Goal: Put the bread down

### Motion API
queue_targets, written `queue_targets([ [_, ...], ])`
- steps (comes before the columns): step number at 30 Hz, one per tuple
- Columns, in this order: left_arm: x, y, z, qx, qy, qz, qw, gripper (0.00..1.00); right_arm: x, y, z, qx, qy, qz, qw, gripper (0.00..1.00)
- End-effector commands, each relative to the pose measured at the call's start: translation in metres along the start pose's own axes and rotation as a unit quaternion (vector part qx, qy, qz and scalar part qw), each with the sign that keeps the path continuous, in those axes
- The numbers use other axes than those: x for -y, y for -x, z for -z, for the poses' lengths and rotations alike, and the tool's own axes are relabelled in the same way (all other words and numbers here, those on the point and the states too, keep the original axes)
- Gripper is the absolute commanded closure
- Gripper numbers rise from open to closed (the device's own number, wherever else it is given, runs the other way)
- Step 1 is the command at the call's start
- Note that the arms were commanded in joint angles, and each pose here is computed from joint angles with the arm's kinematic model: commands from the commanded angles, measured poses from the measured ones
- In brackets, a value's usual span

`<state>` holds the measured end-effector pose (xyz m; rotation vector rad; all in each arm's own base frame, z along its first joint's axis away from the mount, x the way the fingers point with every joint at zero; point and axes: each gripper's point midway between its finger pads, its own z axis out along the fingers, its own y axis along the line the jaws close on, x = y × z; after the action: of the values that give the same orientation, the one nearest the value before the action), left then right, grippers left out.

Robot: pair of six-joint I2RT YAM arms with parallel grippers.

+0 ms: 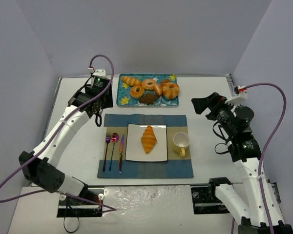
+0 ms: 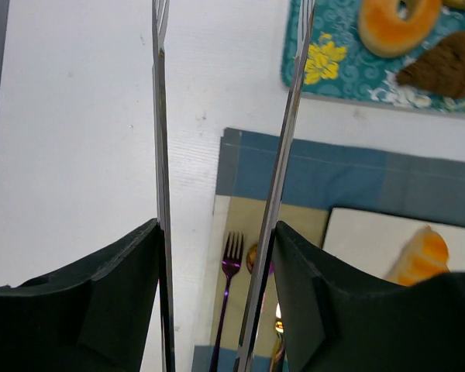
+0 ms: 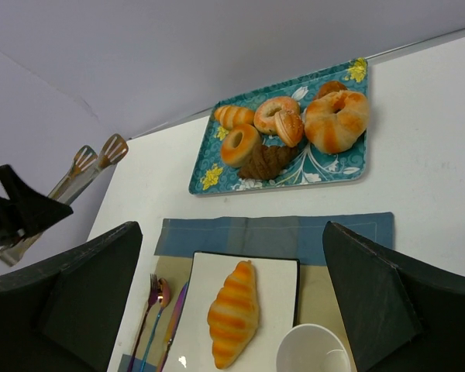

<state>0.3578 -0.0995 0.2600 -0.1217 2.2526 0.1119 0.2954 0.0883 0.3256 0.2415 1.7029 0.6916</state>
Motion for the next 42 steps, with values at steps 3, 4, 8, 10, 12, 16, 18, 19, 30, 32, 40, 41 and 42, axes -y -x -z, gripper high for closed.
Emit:
queue_targets([
  [3,-0.049,0.055,-0.053,0.056,0.047,0.068,0.995,0.49,-0.027,0.034,-0.003,0.046,0.047,0.014,0.998,0.00],
  [4,-0.053,0.055,-0.059,0.055,0.051,0.070,0.995,0.49,-0.026,0.033,-0.003,0.045,0.047,0.012,0.998,0.00],
  [8,-0.083,0.053,-0.102,0.043,0.077,0.092,0.992,0.49,-0.023,0.027,-0.006,0.042,0.045,0.006,0.998,0.00],
  [10,-0.092,0.041,-0.130,0.019,0.084,0.098,0.991,0.46,-0.021,0.026,-0.006,0.042,0.042,0.007,0.998,0.00],
  [12,-0.104,0.035,-0.147,0.007,0.090,0.110,0.990,0.44,-0.019,0.026,-0.007,0.043,0.038,0.007,0.998,0.00],
  [16,-0.111,0.015,-0.178,-0.026,0.084,0.119,0.989,0.38,-0.020,0.028,-0.005,0.048,0.040,0.011,0.998,0.00],
  [18,-0.108,0.006,-0.191,-0.044,0.074,0.118,0.989,0.37,-0.018,0.027,-0.005,0.047,0.037,0.010,0.998,0.00],
  [19,-0.111,-0.001,-0.199,-0.056,0.073,0.120,0.989,0.37,-0.018,0.026,-0.005,0.047,0.037,0.010,0.998,0.00],
  [30,-0.118,-0.044,-0.231,-0.123,0.057,0.148,0.980,0.37,-0.013,0.018,-0.006,0.038,0.033,0.006,0.999,0.00],
  [32,-0.116,-0.046,-0.231,-0.128,0.054,0.152,0.979,0.36,-0.013,0.017,-0.006,0.038,0.034,0.006,0.999,0.00],
  [40,-0.108,-0.050,-0.230,-0.140,0.036,0.165,0.976,0.29,-0.013,0.015,-0.005,0.034,0.037,0.006,0.999,0.00],
  [41,-0.108,-0.050,-0.230,-0.141,0.036,0.165,0.975,0.29,-0.013,0.014,-0.005,0.034,0.036,0.007,0.999,0.00],
  [42,-0.108,-0.050,-0.229,-0.142,0.035,0.166,0.975,0.29,-0.013,0.014,-0.004,0.033,0.036,0.007,0.999,0.00],
])
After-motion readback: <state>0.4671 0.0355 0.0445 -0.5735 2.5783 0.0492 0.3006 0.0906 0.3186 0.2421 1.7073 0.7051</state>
